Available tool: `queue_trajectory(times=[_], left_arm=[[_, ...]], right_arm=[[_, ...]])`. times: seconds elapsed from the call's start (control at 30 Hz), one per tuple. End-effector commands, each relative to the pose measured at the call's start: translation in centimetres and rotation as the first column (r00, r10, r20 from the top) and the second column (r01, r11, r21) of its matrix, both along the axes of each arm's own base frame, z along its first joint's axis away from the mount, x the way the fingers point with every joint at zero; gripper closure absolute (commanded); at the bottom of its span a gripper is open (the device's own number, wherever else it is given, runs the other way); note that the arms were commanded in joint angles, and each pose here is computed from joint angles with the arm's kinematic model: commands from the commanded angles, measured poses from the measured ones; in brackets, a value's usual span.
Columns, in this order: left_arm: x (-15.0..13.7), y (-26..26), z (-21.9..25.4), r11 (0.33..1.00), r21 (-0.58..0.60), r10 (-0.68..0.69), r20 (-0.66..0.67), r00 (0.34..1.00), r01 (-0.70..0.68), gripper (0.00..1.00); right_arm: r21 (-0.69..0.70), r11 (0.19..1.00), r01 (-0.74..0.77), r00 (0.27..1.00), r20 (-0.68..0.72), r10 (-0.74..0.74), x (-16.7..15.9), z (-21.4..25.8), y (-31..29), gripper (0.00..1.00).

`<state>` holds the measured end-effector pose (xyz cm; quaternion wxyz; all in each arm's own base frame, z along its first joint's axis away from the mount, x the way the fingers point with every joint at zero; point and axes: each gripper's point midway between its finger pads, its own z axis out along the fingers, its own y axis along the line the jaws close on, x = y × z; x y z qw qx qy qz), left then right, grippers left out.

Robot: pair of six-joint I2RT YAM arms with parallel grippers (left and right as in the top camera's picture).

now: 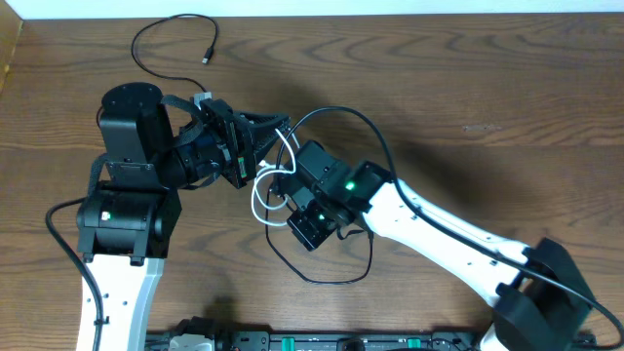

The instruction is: Untangle cables

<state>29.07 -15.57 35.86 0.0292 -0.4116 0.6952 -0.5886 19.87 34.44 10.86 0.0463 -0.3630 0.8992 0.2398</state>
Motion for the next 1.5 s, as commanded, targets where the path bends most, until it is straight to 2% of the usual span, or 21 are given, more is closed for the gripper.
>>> queue_trajectory(times=[0.0, 0.2, 0.3, 0.57, 0.7, 0.83, 1.0, 1.27, 1.47], left_arm=[[-0.3, 0.2, 1.4, 1.000, -0.017, -0.001, 0.030, 1.000, 0.002, 0.92], [-0.4, 1.4, 2.0, 0.995, -0.096, 0.007, -0.028, 1.000, -0.010, 0.93], [-0.4, 2.2, 2.6, 0.993, -0.120, 0.001, -0.015, 1.000, -0.003, 0.93], [-0.6, 3.3, 3.0, 0.990, -0.139, -0.011, 0.006, 1.000, 0.011, 0.93], [-0.6, 3.3, 3.0, 0.991, -0.134, -0.012, 0.013, 1.000, 0.013, 0.93], [-0.6, 3.3, 2.9, 0.993, -0.119, -0.017, 0.034, 0.999, 0.021, 0.93], [-0.6, 3.4, 2.4, 0.994, -0.106, -0.016, 0.023, 1.000, 0.019, 0.93], [-0.8, 3.2, 2.5, 0.993, -0.113, -0.031, 0.025, 0.999, 0.034, 0.93], [-0.9, 3.2, 2.5, 0.993, -0.111, -0.033, 0.028, 0.999, 0.036, 0.92]], right_arm=[[-0.026, 1.000, -0.009, 1.000, -0.022, 0.009, -0.2, -1.4, 0.0, 0.99], [-0.093, 0.995, 0.037, 0.999, -0.027, -0.040, 0.2, -2.6, -0.9, 0.99], [-0.136, 0.989, 0.054, 0.998, -0.014, -0.057, 0.5, -3.2, -1.7, 0.99], [-0.155, 0.940, 0.303, 0.948, -0.056, -0.314, 2.9, -2.2, -3.6, 0.99], [-0.100, 0.894, 0.436, 0.895, -0.057, -0.443, 5.1, 1.1, -6.1, 0.99], [0.046, 0.861, 0.506, 0.862, -0.071, -0.503, 6.9, 5.9, -8.0, 0.99], [0.190, 0.738, 0.647, 0.761, -0.101, -0.641, 8.7, 11.1, -10.4, 0.98], [0.238, 0.783, 0.574, 0.817, -0.119, -0.564, 7.7, 11.0, -6.4, 0.99], [0.240, 0.816, 0.526, 0.851, -0.143, -0.506, 7.0, 8.9, -1.9, 0.98]])
